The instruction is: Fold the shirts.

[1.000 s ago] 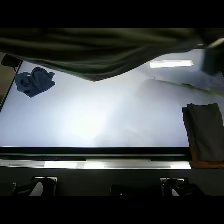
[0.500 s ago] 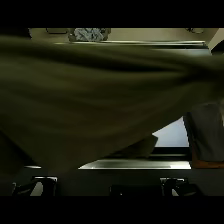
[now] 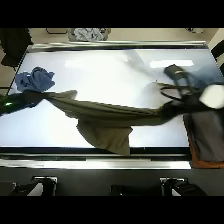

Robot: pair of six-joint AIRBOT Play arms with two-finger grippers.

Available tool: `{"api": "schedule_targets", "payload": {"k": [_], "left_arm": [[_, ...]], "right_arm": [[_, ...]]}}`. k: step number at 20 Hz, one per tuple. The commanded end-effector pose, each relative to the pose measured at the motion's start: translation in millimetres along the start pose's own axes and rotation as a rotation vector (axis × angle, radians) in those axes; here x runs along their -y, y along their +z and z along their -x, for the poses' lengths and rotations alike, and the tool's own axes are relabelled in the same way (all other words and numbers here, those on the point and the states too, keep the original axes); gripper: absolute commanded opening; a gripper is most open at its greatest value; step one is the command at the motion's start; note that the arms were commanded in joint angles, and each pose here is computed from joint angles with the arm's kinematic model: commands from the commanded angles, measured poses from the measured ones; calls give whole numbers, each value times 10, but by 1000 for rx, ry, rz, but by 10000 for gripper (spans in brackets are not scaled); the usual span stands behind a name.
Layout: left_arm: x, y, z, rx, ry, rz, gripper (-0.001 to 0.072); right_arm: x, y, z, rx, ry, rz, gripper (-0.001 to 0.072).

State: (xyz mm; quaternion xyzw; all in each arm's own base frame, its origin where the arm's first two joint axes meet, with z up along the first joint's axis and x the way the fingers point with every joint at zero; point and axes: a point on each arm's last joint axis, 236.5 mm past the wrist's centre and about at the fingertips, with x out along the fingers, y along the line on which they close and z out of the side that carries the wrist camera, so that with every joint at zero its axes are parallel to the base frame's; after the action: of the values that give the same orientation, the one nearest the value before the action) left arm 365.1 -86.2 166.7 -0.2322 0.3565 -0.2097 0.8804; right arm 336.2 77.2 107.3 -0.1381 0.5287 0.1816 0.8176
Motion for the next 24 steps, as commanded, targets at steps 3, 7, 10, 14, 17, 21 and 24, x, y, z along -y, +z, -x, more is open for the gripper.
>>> {"api": "schedule_targets", "payload": {"k": [3,7,10,14,17,21,24], "left_arm": [[-869,-149,-1219,-122,80,104,33],[-1059,-411,-1614,-241,70,198,213],[-1115,-302,-1517,-252,70,198,717],[-1215,-136,-891,-362,73,280,716],[-1357,-688,-524,-556,166,273,716],[-1074,-1708,-539,-652,125,387,716],[-705,-2300,-726,-672,49,479,716]], "right_arm": [[246,321,-1432,16,-12,-148,43],[274,506,-1921,83,9,-286,143],[524,750,-1659,144,-4,-282,699],[1469,735,-801,159,-73,-230,690],[1800,128,-694,45,17,-345,678],[1548,-538,-938,-217,218,-300,704],[1428,-494,-1130,-236,255,-259,701]]}}
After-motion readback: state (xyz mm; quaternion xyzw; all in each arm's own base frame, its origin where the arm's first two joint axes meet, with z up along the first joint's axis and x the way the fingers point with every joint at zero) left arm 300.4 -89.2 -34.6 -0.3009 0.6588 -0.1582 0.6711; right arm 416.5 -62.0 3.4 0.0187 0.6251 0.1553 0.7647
